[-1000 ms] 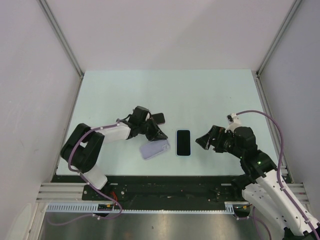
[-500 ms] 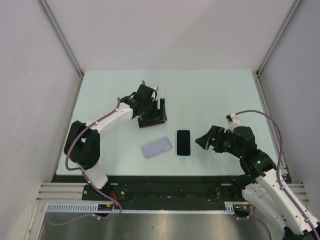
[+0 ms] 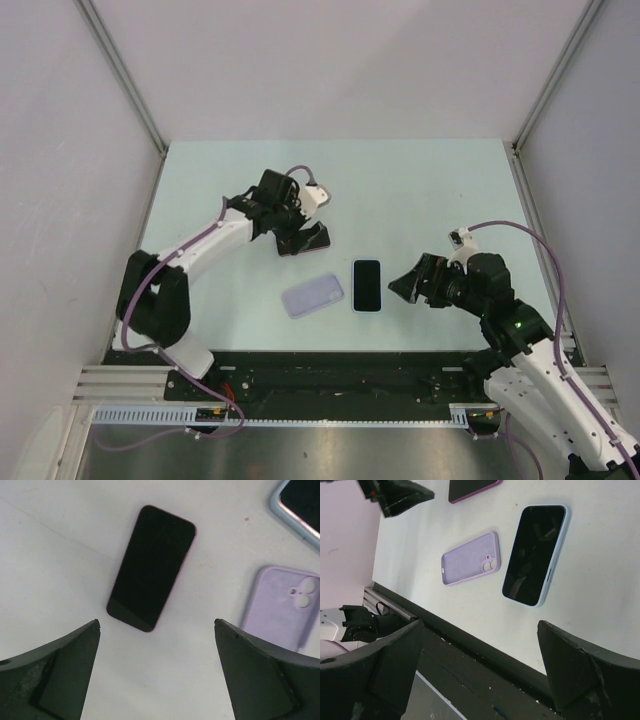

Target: Put the phone into the phone case

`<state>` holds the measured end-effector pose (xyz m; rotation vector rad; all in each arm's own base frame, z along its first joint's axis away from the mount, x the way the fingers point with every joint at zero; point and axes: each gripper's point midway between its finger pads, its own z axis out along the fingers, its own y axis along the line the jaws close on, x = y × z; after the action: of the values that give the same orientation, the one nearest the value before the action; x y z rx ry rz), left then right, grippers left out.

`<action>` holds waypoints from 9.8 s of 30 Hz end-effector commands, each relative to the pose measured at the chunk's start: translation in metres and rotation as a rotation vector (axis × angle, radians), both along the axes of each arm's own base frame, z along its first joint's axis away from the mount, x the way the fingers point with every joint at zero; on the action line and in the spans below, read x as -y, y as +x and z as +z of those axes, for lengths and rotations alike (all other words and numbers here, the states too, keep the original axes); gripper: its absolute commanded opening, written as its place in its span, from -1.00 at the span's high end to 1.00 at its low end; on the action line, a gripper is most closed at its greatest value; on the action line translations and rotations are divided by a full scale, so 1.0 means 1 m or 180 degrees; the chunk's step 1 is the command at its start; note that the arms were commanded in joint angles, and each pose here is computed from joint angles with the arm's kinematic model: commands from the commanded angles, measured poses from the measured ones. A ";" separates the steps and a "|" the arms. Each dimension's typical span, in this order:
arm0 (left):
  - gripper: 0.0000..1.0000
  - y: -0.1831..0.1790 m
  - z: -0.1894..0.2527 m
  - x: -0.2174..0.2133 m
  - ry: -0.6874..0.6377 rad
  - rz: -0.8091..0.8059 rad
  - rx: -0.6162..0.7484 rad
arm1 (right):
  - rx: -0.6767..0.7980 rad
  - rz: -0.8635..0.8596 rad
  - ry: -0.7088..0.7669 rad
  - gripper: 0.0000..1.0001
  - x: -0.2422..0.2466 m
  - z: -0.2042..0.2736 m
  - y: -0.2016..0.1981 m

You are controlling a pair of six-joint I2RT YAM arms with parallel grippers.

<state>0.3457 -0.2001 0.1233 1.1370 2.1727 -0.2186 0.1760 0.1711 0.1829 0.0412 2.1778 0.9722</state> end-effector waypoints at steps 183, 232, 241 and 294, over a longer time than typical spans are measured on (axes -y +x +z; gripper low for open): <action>-0.31 -0.115 -0.095 0.053 0.0030 -0.0501 -0.1165 | 0.0256 -0.0103 0.0045 -0.99 0.019 0.022 -0.010; -1.00 -0.110 -0.097 0.035 0.0294 -0.0665 -0.0995 | 0.0279 -0.0116 0.0023 -0.99 0.021 0.020 -0.010; -1.00 -0.106 -0.074 0.043 0.0172 -0.0701 -0.0857 | 0.0288 -0.0116 0.0027 -1.00 0.021 0.021 -0.011; -0.65 -0.156 -0.127 0.041 -0.0155 0.0687 -0.1595 | 0.0345 0.0091 0.0205 -0.99 0.010 0.032 -0.019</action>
<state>0.2185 -0.2515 0.0194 1.0181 2.4968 -0.4812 0.1570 0.1554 0.2040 0.0188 2.0982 0.9967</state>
